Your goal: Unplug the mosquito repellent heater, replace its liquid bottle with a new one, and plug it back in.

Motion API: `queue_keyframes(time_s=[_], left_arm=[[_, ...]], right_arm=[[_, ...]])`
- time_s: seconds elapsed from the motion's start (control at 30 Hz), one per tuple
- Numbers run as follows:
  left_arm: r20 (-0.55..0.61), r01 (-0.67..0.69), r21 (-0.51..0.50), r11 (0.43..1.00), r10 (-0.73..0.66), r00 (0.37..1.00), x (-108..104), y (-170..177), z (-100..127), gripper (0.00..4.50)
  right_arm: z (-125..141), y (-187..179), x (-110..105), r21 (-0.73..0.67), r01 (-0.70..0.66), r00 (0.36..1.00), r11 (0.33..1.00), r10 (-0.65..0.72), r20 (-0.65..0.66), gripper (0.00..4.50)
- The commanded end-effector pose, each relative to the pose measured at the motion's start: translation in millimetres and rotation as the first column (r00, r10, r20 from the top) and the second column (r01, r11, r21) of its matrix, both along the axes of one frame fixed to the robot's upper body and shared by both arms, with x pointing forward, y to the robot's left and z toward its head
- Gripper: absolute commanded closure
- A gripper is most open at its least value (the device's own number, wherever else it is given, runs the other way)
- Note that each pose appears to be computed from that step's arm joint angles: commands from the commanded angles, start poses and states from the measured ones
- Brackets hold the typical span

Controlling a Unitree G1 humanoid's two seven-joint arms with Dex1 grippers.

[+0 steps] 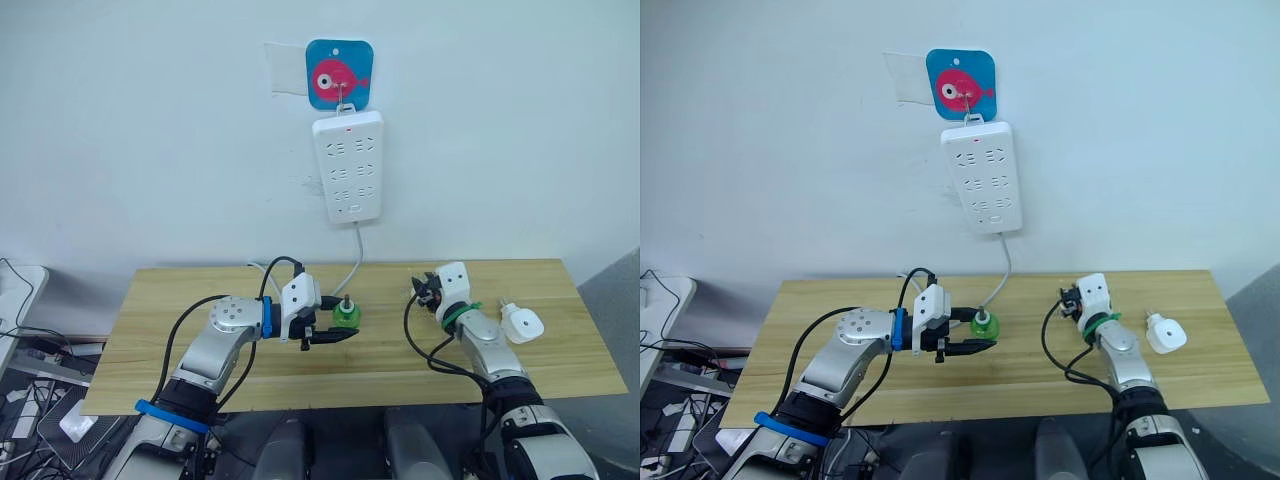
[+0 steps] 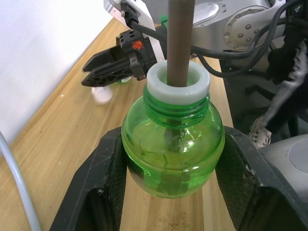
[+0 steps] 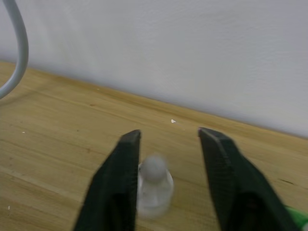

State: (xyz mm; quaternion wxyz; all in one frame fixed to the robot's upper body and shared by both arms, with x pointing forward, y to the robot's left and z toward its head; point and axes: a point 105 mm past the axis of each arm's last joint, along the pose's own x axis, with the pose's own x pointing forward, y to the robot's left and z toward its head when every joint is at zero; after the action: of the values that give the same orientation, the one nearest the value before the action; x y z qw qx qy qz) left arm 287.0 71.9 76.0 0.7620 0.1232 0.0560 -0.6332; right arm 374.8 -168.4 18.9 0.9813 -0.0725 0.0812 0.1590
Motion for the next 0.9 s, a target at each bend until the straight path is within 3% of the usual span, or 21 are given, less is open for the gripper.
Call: queue_keyframes(time_s=[0.03, 0.13, 0.23, 0.3, 0.37, 0.4, 0.5, 0.6, 0.77, 0.9], left_arm=[[0.039, 0.014, -0.025, 1.0, -0.013, 0.999, -1.3, -3.8, 10.5, 2.27], [0.04, 0.017, -0.026, 1.0, -0.016, 0.999, -1.1, -4.7, 10.6, 2.27], [0.041, 0.018, -0.026, 1.0, -0.017, 0.999, -0.9, -4.3, 10.5, 2.27], [0.04, 0.018, -0.024, 1.0, -0.017, 0.999, -0.7, -3.3, 10.3, 2.27], [0.04, 0.018, -0.023, 1.0, -0.017, 0.999, -0.5, -2.5, 10.3, 2.27], [0.041, 0.017, -0.022, 1.0, -0.017, 0.999, 0.0, -2.0, 10.3, 2.27], [0.043, 0.018, -0.02, 1.0, -0.017, 0.999, 1.6, -1.4, 11.1, 2.27], [0.046, 0.022, -0.018, 1.0, -0.022, 0.999, 2.9, -1.4, 12.2, 2.27], [0.053, 0.03, -0.017, 0.999, -0.029, 0.998, 5.4, -2.6, 15.5, 2.27], [0.061, 0.052, -0.019, 0.998, -0.05, 0.997, 2.8, -6.3, 17.2, 2.27]], right_arm=[[19.3, -1.6, 0.3, 0.035, -0.025, 0.997, 0.999, 0.022, 0.079, 1.08], [33.2, 4.0, -3.4, 0.071, -0.082, 0.99, 0.994, 0.073, 0.123, 0.03], [56.6, 21.8, -16.4, 0.093, -0.245, 0.959, 0.965, 0.227, 0.171, 0.03], [71.6, 39.7, -33.3, 0.107, -0.402, 0.909, 0.909, 0.383, 0.166, 0.03], [78.5, 47.9, -44.0, 0.111, -0.477, 0.875, 0.872, 0.459, 0.152, 0.03], [87.9, 54.2, -55.8, 0.122, -0.56, 0.827, 0.819, 0.544, 0.142, 0.03], [107.4, 69.2, -87.9, 0.154, -0.736, 0.675, 0.659, 0.732, 0.092, 0.9], [110.9, 75.4, -104.1, 0.149, -0.802, 0.589, 0.579, 0.807, 0.037, 1.9], [112.8, 93.9, -113.6, 0.158, -0.845, 0.521, 0.512, 0.853, 0.025, 1.9], [109.0, 113.7, -107.3, 0.147, -0.846, 0.524, 0.513, 0.851, 0.047, 1.9]])
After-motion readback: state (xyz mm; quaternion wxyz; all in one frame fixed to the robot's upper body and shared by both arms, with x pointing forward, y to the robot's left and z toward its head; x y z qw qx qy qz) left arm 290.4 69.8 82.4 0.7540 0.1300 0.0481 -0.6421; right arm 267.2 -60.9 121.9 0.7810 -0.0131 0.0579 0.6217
